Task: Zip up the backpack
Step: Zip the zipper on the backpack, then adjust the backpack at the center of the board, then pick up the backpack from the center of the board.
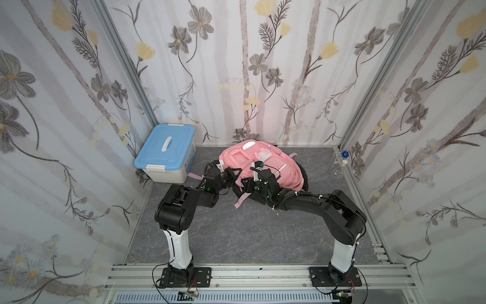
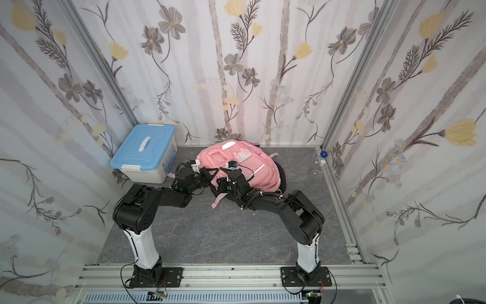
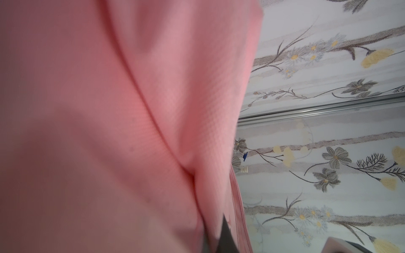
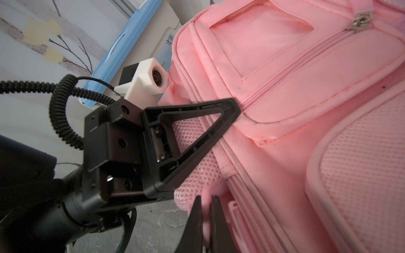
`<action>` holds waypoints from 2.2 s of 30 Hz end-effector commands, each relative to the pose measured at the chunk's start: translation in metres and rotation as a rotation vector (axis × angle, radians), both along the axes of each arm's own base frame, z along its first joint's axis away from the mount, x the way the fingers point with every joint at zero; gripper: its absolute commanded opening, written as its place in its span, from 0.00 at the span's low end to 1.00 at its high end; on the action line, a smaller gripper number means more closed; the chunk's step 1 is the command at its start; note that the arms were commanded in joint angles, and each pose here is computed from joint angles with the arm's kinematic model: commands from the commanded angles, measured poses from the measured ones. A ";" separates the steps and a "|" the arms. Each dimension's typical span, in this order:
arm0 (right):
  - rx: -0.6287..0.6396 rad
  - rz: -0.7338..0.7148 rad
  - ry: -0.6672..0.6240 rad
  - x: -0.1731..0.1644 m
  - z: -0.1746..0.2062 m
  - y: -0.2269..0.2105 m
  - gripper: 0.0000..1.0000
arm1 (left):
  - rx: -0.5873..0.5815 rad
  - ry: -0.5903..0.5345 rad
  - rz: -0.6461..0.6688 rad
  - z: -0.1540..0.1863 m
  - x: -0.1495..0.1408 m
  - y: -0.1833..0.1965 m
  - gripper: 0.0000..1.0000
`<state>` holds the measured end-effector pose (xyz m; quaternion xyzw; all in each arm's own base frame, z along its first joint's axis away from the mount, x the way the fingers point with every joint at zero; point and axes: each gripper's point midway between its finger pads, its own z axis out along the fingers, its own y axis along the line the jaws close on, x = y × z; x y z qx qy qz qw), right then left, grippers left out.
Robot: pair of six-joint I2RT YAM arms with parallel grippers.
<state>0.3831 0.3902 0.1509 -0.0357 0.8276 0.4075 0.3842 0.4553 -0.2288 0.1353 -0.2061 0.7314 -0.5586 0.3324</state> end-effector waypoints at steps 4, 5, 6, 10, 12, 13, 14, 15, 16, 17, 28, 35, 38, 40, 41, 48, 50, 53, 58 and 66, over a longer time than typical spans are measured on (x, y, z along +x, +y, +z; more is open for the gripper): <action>0.094 0.149 -0.160 -0.033 0.080 0.040 0.00 | -0.036 0.008 -0.104 0.004 -0.014 -0.015 0.00; 0.096 0.155 -0.162 -0.034 0.079 0.042 0.00 | -0.040 0.006 -0.105 0.004 -0.014 -0.016 0.00; 0.097 0.158 -0.156 -0.034 0.076 0.043 0.00 | -0.043 0.004 -0.105 0.005 -0.014 -0.016 0.00; 0.097 0.163 -0.137 -0.030 0.064 0.050 0.00 | -0.043 0.006 -0.107 0.005 -0.015 -0.016 0.00; 0.083 0.146 -0.137 -0.025 0.062 0.050 0.00 | -0.041 0.004 -0.107 0.006 -0.015 -0.016 0.00; 0.079 0.141 -0.145 -0.024 0.062 0.050 0.00 | -0.042 0.003 -0.107 0.006 -0.015 -0.015 0.00; 0.071 0.129 -0.146 -0.021 0.060 0.049 0.00 | -0.041 0.005 -0.107 0.006 -0.015 -0.015 0.00; 0.067 0.120 -0.148 -0.019 0.060 0.049 0.00 | -0.043 0.004 -0.107 0.006 -0.015 -0.016 0.00; 0.068 0.125 -0.152 -0.019 0.060 0.051 0.00 | -0.043 0.004 -0.107 0.006 -0.015 -0.016 0.00; 0.069 0.129 -0.148 -0.017 0.060 0.054 0.00 | -0.043 0.002 -0.107 0.006 -0.015 -0.016 0.00; 0.157 0.126 -0.152 -0.018 0.064 0.057 0.00 | -0.045 0.003 -0.110 0.007 -0.016 -0.017 0.00; -0.048 0.087 -0.099 -0.020 0.045 0.032 0.62 | -0.037 0.010 -0.101 0.004 -0.016 -0.013 0.00; -0.219 0.012 -0.064 -0.016 0.033 -0.009 0.74 | -0.032 0.020 -0.093 0.001 -0.014 -0.008 0.00; -0.279 -0.066 -0.067 -0.013 0.039 -0.047 0.75 | -0.020 0.028 -0.082 -0.001 -0.013 -0.004 0.00; -0.306 -0.109 -0.073 -0.012 0.044 -0.066 0.76 | -0.011 0.037 -0.078 -0.003 -0.014 -0.002 0.00; -0.599 -0.528 0.059 0.004 0.058 -0.249 0.79 | 0.074 0.048 -0.055 0.009 -0.018 0.011 0.00; -0.588 -0.586 0.138 0.009 0.046 -0.282 0.78 | 0.100 0.045 -0.050 0.017 -0.020 0.016 0.00; -0.545 -0.638 0.269 0.017 0.018 -0.312 0.78 | 0.131 0.041 -0.046 0.026 -0.023 0.021 0.00; -0.513 -0.673 0.437 0.026 -0.034 -0.337 0.77 | 0.117 0.063 -0.038 0.027 -0.022 0.025 0.00; -0.510 -0.629 0.518 0.034 -0.084 -0.334 0.76 | 0.129 0.061 -0.026 0.033 -0.020 0.032 0.00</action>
